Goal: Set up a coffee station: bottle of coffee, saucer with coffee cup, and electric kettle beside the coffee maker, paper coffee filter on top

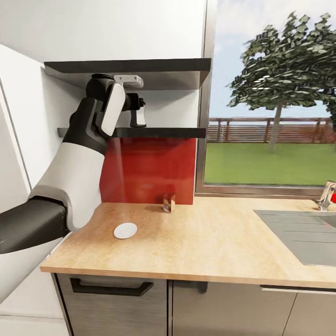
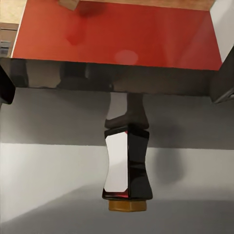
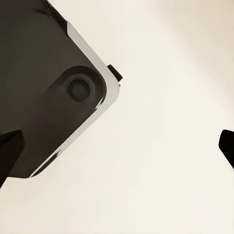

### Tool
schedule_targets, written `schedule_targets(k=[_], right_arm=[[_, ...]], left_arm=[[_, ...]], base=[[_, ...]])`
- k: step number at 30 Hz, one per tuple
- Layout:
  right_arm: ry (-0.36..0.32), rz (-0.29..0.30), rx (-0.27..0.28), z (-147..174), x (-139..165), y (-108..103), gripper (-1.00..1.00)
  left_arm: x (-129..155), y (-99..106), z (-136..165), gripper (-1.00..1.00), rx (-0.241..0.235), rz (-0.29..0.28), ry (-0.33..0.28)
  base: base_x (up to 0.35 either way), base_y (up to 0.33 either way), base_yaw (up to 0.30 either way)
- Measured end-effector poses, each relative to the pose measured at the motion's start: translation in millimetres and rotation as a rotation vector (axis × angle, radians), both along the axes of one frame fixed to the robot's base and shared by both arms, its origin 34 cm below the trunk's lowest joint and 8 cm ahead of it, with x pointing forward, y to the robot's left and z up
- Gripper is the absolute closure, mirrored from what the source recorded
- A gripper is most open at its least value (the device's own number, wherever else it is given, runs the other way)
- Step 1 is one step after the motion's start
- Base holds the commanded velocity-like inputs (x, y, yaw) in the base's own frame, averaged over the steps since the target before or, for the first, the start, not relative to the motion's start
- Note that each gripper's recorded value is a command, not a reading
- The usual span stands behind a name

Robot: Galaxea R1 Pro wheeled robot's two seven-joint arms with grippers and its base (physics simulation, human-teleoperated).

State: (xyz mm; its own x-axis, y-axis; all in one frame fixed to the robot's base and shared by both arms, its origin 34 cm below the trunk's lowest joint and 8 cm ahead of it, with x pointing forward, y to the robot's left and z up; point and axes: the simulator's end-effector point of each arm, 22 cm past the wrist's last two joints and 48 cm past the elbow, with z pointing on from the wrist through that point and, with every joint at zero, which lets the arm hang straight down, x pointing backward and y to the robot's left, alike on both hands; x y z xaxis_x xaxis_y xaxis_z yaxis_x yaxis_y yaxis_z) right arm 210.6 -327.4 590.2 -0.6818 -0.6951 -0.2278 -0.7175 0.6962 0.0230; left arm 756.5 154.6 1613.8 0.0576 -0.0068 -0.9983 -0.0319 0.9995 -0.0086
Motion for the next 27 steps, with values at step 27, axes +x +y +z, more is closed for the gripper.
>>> schedule_targets(k=[27], right_arm=[[0.0,0.0,0.0,0.0,0.0,-0.2,-1.0]], left_arm=[[-1.9,-14.9,-0.2,-1.0,0.087,0.016,-0.013]], base=[[0.093,0.01,0.0]])
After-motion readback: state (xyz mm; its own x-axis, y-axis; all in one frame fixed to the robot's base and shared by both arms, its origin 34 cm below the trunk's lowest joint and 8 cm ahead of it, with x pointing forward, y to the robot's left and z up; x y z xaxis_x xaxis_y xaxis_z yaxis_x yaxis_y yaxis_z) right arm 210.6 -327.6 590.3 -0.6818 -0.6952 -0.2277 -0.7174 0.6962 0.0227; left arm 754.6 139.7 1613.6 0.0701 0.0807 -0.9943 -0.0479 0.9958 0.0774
